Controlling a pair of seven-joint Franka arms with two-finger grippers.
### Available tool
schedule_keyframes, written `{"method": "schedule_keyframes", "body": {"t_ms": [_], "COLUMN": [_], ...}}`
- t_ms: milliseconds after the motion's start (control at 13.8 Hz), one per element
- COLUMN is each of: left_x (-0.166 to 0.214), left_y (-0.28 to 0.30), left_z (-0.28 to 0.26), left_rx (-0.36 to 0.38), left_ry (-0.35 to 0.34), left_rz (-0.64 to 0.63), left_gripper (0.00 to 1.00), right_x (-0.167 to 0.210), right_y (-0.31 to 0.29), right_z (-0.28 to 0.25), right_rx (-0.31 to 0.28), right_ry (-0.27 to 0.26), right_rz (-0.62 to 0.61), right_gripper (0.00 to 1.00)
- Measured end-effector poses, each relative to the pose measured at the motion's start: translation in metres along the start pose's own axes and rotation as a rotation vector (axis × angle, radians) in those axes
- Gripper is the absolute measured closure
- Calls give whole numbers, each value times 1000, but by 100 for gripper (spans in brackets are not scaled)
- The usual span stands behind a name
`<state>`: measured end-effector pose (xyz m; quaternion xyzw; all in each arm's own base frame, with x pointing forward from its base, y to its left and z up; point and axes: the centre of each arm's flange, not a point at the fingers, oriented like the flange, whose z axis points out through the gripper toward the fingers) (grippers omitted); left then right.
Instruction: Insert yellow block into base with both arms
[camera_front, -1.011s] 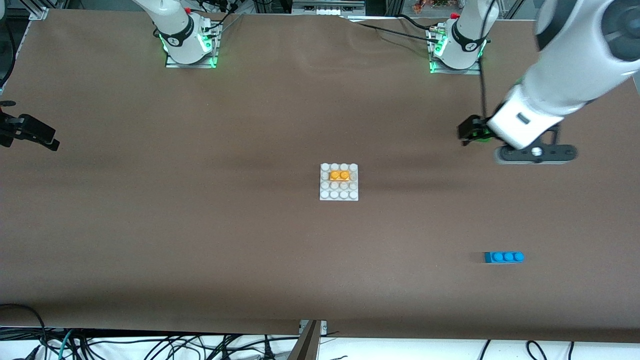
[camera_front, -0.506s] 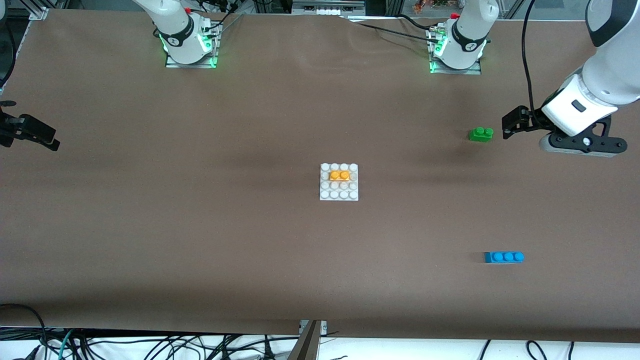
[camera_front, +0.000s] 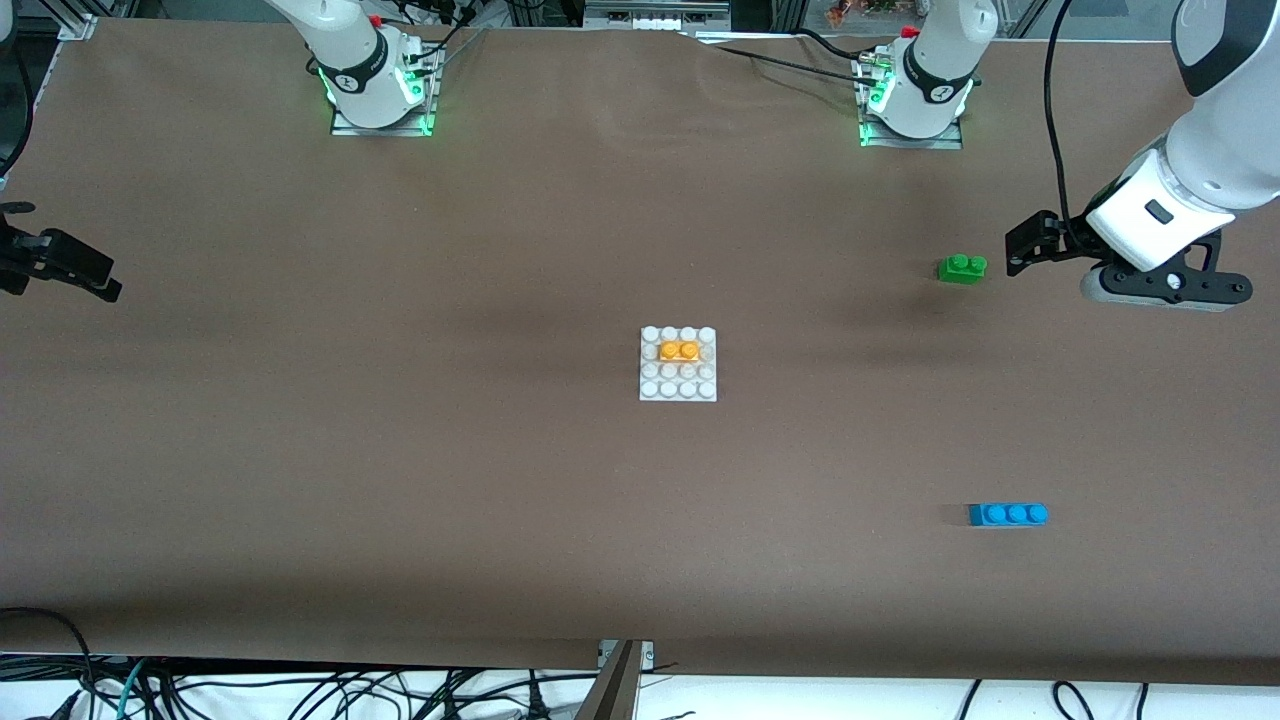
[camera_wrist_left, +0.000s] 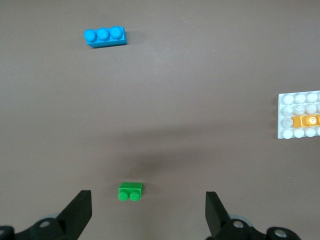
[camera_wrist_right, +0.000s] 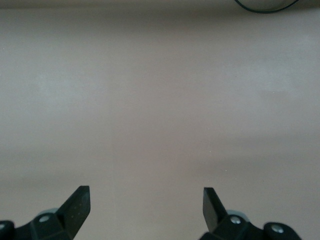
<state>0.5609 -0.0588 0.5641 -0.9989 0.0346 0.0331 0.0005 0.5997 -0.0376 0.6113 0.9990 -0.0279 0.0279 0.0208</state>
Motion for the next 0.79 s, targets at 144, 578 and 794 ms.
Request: {"method": "schedule_keyframes", "body": {"t_ms": [144,578,794], "left_x": [0,0,0], "left_y": [-4,-4,-9], "left_z": [0,0,0], "left_rx": [0,-1,-2], "left_ry": [0,0,0], "left_rz": [-6,-6,-14], "left_gripper": [0,0,0], "right_x": [0,1,1], "right_y": [-1,-1,-1], "right_z": [1,2,2], "right_rx": [0,0,0], "right_ry": [-2,-3,-3], "right_rz": [-1,-2,-2], "right_gripper": [0,0,0]}}
